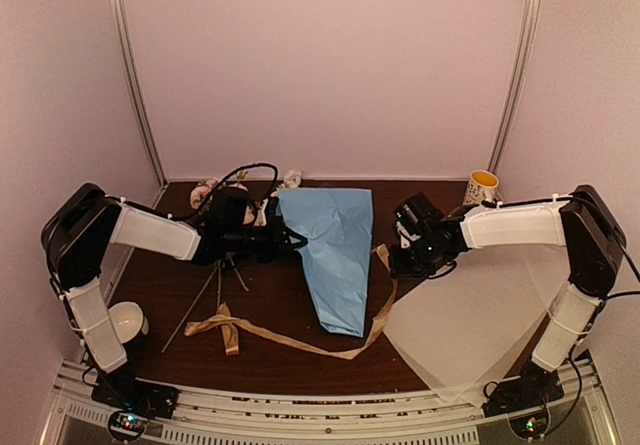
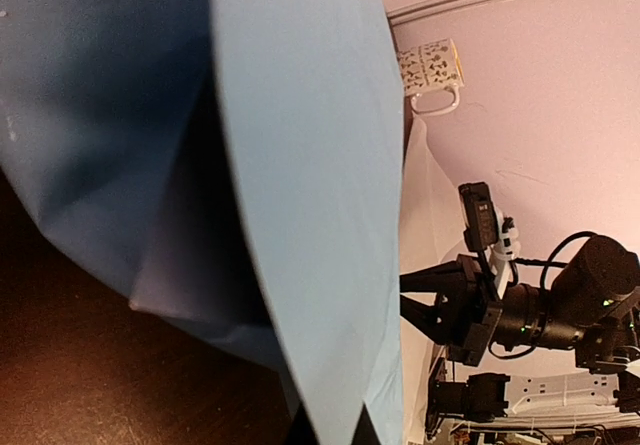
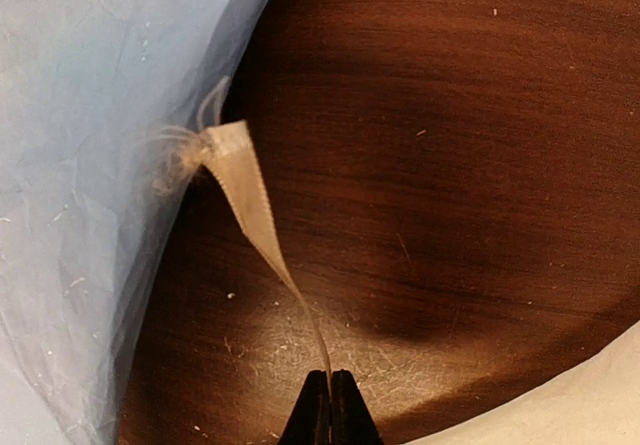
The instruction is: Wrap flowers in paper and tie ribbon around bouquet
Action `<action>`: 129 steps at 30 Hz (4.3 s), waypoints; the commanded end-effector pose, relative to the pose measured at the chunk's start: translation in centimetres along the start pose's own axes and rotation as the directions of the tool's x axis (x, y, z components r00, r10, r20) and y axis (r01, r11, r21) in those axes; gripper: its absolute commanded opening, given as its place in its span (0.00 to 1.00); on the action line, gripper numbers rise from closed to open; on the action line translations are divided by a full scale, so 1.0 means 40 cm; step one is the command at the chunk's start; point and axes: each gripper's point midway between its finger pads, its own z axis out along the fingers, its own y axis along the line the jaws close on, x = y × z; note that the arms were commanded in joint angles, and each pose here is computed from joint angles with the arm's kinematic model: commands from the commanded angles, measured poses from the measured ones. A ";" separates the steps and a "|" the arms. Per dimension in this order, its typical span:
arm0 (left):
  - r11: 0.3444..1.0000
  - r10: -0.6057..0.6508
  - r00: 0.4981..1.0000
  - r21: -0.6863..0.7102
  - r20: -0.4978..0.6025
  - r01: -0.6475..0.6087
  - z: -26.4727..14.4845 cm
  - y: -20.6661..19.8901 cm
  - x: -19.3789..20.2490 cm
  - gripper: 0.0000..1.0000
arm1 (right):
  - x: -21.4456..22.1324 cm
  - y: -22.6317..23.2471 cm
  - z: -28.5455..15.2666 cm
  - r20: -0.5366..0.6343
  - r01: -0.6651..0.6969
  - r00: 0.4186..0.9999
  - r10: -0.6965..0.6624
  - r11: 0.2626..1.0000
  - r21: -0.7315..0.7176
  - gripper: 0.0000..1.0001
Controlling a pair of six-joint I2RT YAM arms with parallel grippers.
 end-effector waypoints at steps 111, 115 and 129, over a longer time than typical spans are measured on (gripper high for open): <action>0.222 0.969 0.215 0.047 -0.124 -0.974 -0.189 -0.406 0.151 0.00 | -0.002 0.470 0.133 -0.036 0.035 0.997 -0.064 0.843 -0.537 0.00; 0.231 0.971 0.220 0.145 -0.092 -0.962 -0.125 -0.401 0.173 0.00 | -0.015 0.471 0.127 -0.047 -0.017 0.999 -0.012 0.822 -0.569 0.00; 0.641 0.765 0.640 -0.011 -0.072 -0.767 0.046 -0.115 0.023 0.00 | -0.040 0.469 0.060 -0.018 -0.126 0.989 0.148 0.762 -0.635 0.02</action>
